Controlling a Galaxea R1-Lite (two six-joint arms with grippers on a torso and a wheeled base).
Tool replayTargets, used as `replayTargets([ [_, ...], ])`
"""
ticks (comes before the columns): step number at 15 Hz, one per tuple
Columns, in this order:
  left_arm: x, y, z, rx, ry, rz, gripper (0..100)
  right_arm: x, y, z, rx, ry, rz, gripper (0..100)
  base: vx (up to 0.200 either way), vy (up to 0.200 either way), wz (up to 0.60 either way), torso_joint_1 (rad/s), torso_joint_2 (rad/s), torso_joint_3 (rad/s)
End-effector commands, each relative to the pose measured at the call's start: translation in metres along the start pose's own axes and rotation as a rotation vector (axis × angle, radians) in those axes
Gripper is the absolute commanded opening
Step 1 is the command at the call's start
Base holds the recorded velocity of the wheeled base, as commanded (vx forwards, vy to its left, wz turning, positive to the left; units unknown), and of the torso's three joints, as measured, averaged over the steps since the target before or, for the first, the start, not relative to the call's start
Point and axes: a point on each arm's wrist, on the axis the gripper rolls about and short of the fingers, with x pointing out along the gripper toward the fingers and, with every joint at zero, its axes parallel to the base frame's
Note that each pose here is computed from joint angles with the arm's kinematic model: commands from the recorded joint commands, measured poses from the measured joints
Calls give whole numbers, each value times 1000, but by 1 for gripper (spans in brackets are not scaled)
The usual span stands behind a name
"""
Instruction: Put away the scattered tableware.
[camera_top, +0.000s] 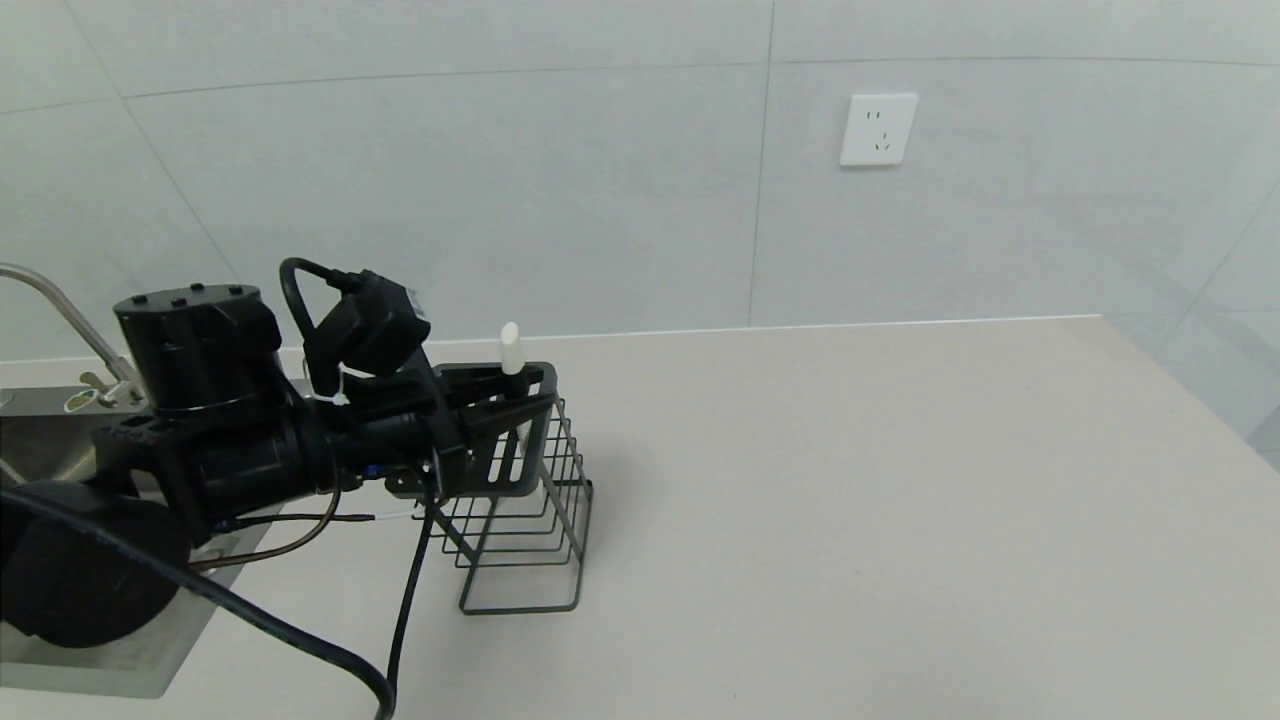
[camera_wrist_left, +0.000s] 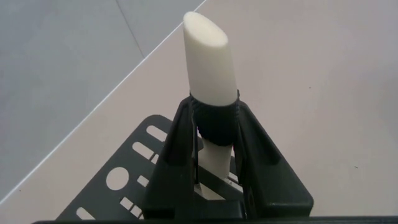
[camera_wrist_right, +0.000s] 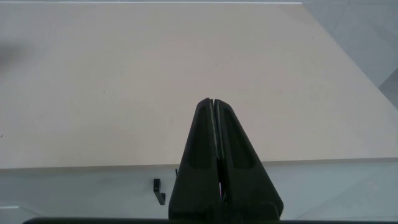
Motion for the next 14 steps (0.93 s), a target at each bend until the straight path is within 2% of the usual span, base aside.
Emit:
replayTargets([
  [1,0,-1,-2,-7,6,-3,100,0,0,0,-1,1,0,0,0,0,0,0,0,0],
  [6,-4,-2,3,6,-7,2,100,0,0,0,-1,1,0,0,0,0,0,0,0,0],
  [7,-5,-2,5,13,-15,6,100,0,0,0,-1,-1,0,0,0,0,0,0,0,0],
  [9,-18,-10,16,37,-41,18,100,0,0,0,-1,1,0,0,0,0,0,0,0,0],
  [11,-44,-28,28,68,-75,33,100,0,0,0,-1,-1,0,0,0,0,0,0,0,0],
  [12,-68,-46,34,91,-100,47,100,0,0,0,-1,-1,0,0,0,0,0,0,0,0],
  [13,-79,-55,35,101,-110,53,100,0,0,0,-1,-1,0,0,0,0,0,0,0,0],
  [14,-109,-82,36,124,-135,78,100,0,0,0,-1,-1,0,0,0,0,0,0,0,0],
])
